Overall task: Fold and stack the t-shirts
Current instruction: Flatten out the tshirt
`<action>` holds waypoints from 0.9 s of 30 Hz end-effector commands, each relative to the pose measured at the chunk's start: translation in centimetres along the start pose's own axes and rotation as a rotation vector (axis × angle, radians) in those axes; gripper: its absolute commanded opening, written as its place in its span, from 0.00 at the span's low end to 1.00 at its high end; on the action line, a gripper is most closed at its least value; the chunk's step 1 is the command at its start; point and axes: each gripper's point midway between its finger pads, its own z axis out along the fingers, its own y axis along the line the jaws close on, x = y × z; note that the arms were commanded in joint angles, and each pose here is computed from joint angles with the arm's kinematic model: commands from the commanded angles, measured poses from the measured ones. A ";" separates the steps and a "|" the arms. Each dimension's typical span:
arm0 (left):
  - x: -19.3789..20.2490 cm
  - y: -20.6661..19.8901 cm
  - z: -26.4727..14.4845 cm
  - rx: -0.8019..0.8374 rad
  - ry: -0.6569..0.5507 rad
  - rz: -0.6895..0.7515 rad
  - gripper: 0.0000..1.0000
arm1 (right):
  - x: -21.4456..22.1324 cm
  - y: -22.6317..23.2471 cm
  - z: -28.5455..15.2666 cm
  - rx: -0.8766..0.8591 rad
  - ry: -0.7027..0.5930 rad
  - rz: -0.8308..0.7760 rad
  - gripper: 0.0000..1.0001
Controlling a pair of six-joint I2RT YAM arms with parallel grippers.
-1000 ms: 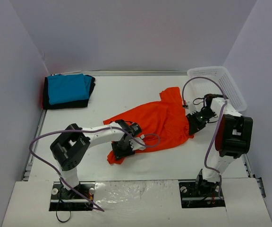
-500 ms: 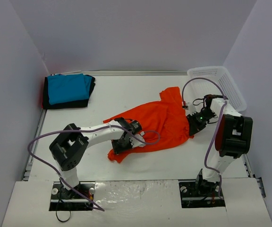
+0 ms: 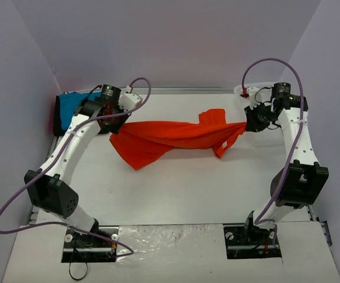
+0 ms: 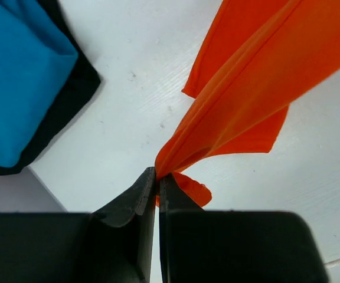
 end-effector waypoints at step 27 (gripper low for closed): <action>2.0 0.1 -8.0 0.013 -0.141 -0.006 0.02 | 6.0 7.0 -1.9 -0.253 0.192 -0.118 0.52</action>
